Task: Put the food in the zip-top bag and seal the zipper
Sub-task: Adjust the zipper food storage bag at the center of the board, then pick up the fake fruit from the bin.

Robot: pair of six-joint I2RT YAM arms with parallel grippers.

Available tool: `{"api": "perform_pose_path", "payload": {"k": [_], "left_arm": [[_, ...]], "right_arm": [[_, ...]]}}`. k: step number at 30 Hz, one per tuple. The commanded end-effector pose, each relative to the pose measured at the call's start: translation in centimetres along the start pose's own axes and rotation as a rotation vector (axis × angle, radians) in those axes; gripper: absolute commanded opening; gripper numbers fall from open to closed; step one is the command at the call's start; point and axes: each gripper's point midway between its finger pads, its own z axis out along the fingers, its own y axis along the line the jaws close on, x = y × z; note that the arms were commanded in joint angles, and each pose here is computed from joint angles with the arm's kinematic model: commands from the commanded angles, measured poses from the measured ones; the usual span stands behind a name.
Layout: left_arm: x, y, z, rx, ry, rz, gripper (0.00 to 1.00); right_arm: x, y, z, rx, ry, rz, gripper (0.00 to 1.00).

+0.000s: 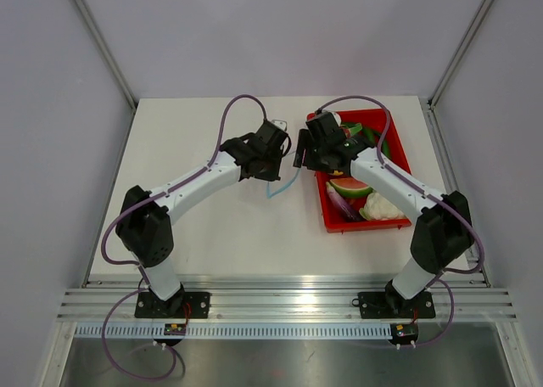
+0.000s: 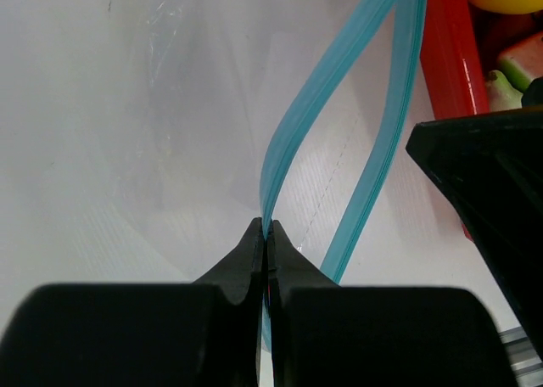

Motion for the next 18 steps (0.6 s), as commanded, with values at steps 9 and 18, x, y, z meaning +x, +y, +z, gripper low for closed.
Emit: {"api": "perform_pose_path", "payload": {"k": [9, 18], "left_arm": [[-2.4, -0.3, -1.0, -0.012, -0.077, -0.006, 0.0], [-2.4, -0.4, -0.8, -0.01, -0.073, -0.003, 0.0]], "right_arm": [[-3.9, -9.9, -0.5, 0.195, -0.099, 0.135, 0.91], [-4.0, -11.5, 3.4, 0.176, -0.009, 0.107, 0.99]]}}
